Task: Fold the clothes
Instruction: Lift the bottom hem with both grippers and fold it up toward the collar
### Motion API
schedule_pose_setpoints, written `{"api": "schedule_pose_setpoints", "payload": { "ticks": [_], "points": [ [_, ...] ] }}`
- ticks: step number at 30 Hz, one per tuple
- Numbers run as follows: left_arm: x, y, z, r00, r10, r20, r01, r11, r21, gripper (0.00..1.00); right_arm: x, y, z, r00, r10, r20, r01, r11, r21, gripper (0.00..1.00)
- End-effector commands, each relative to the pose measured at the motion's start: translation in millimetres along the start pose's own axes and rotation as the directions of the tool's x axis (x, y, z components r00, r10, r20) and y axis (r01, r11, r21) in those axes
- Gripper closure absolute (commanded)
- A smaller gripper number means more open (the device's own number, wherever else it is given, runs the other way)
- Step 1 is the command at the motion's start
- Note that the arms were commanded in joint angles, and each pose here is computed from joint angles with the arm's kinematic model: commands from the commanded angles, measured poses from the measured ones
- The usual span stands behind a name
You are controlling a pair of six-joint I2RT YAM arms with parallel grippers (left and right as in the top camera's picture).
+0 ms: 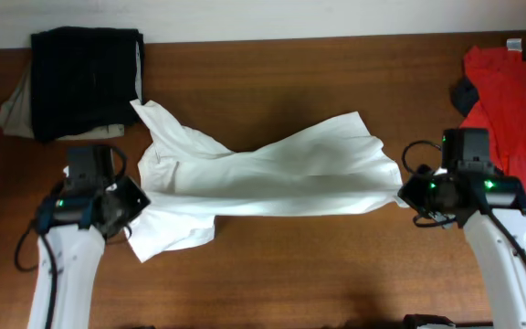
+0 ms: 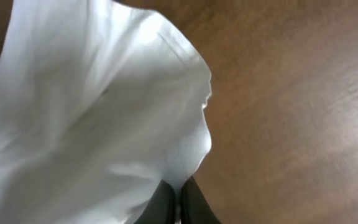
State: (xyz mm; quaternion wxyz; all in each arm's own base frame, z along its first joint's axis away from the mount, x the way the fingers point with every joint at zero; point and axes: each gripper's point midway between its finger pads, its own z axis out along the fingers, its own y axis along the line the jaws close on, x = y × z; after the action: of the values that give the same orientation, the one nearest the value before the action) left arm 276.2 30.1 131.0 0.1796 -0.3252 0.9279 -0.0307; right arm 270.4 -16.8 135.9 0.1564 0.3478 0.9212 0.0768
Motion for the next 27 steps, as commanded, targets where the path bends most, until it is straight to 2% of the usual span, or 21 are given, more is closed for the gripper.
{"api": "schedule_pose_setpoints", "payload": {
  "ticks": [1,4,7,16,20,27],
  "points": [
    [-9.7,-1.8,30.7,1.0,-0.015,-0.02,0.014,0.999,-0.042,1.0,-17.7,3.6,12.4,0.999,0.014,0.04,-0.014,1.0,0.007,0.96],
    [-22.1,-10.7,55.3,1.0,-0.015,-0.007,0.014,0.999,-0.033,1.0,-31.4,11.9,29.8,0.998,0.013,0.057,-0.013,1.0,-0.005,0.96],
    [-36.0,-20.4,80.6,1.0,-0.016,0.019,0.016,1.0,-0.015,1.0,-34.5,11.7,58.2,1.0,0.016,0.018,-0.016,1.0,0.024,0.96],
    [-75.3,-47.0,99.1,0.987,-0.028,0.159,0.015,0.997,0.08,1.0,-30.1,2.4,127.8,0.994,0.081,-0.074,-0.074,0.992,0.102,0.96],
    [-70.7,-44.5,114.1,0.991,-0.024,0.132,0.016,0.998,0.062,0.98,-31.4,1.4,151.2,0.993,0.082,-0.082,-0.073,0.991,0.108,0.96],
    [-55.8,-34.8,146.1,0.998,-0.017,0.062,0.017,1.0,0.008,0.98,-63.4,27.0,157.2,0.996,0.081,0.034,-0.081,0.997,-0.01,0.96]
  ]
}}
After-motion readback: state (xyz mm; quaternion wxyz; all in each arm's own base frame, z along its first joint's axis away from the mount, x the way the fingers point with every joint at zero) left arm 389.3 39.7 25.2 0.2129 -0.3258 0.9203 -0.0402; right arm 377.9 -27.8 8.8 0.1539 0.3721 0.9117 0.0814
